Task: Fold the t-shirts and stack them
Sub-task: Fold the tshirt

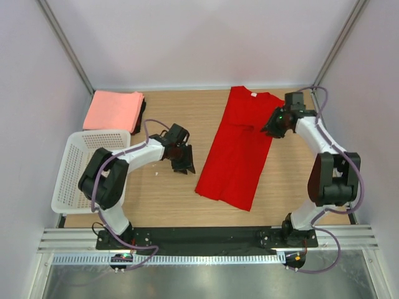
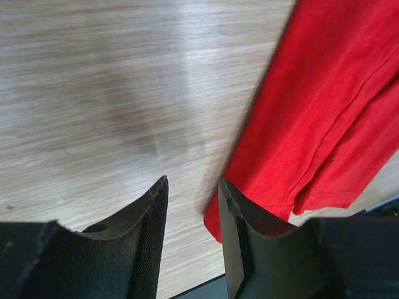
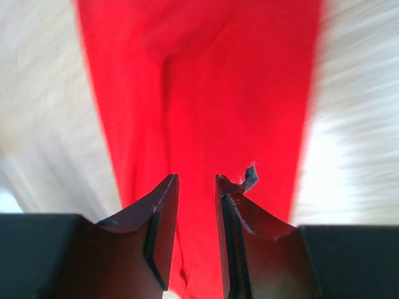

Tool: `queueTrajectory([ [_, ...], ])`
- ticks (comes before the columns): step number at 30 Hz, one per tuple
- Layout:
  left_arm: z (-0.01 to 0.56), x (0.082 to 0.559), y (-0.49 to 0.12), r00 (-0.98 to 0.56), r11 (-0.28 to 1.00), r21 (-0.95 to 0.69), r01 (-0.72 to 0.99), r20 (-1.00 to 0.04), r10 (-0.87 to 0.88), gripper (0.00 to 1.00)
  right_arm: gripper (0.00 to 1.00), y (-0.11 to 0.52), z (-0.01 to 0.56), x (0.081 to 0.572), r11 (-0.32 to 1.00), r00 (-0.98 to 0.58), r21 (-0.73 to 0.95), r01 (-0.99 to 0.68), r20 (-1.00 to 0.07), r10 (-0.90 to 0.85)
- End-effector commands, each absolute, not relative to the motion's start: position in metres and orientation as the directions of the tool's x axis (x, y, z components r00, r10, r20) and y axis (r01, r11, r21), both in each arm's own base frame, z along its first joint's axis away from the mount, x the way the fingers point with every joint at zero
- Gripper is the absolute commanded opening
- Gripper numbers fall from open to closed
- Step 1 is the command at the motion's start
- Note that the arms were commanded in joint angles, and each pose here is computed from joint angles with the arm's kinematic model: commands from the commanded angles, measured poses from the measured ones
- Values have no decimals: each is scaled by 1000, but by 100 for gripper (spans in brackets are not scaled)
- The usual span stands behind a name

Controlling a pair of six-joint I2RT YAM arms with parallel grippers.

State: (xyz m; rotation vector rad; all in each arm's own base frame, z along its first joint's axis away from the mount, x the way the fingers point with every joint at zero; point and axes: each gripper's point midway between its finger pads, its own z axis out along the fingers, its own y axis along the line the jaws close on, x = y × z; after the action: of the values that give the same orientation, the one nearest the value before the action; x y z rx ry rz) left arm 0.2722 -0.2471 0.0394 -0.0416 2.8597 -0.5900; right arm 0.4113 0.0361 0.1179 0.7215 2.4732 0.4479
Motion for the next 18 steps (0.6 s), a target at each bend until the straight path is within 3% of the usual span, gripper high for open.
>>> queueTrajectory([
  [1,45,269,-262,-977,876,-480,39,-203,-67,39,37,95,114,372,861,-808,419,288,-377,453],
  [7,30,271,-266,-979,875,-480,52,-198,-50,37,33,171,97,340,905,-860,390,170,-389,330],
  [18,24,260,-252,-981,913,-407,31,-188,-50,37,33,224,61,265,948,-928,312,68,-330,175],
])
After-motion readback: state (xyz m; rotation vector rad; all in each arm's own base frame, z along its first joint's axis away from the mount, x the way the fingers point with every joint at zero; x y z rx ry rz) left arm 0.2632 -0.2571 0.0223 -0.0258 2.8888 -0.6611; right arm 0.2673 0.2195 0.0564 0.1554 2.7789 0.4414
